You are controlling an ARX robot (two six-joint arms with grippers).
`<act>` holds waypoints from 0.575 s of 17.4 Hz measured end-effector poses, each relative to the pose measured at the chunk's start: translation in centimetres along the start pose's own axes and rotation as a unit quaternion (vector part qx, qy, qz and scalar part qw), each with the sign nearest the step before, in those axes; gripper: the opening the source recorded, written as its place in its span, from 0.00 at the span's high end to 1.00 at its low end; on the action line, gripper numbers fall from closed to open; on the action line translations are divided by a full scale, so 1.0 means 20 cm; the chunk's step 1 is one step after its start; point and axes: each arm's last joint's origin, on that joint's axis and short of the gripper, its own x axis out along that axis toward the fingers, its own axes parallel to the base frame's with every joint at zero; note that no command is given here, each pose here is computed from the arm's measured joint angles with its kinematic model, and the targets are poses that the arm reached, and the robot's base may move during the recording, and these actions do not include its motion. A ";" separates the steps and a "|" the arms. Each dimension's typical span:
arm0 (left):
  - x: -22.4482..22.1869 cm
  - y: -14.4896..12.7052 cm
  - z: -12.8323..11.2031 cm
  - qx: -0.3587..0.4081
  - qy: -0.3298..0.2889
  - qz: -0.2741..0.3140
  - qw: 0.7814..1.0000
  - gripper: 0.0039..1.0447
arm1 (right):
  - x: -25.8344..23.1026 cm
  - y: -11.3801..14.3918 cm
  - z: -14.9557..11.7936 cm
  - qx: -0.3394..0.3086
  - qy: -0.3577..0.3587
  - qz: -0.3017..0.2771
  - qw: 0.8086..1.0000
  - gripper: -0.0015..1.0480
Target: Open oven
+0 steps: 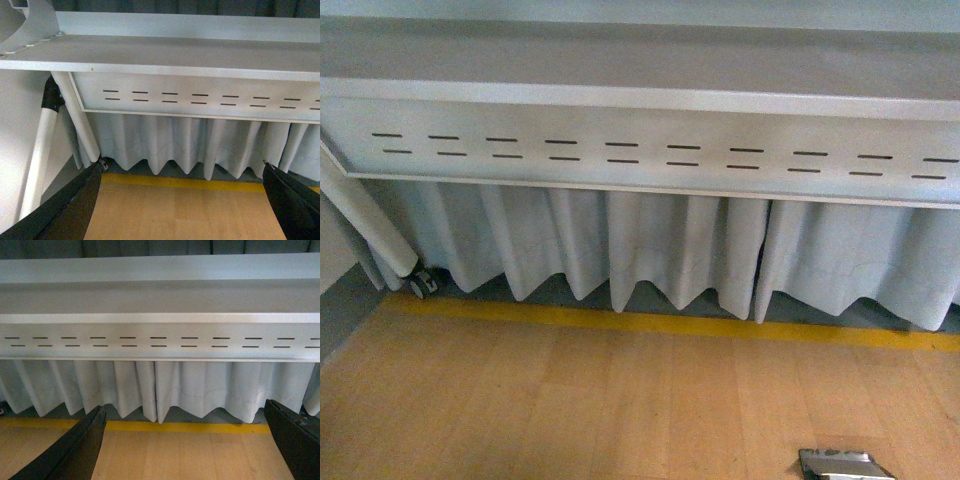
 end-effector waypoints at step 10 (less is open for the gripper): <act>0.00 0.00 0.00 0.000 0.000 0.001 1.000 0.06 | 0.00 0.00 0.00 0.000 0.001 0.000 1.000 0.06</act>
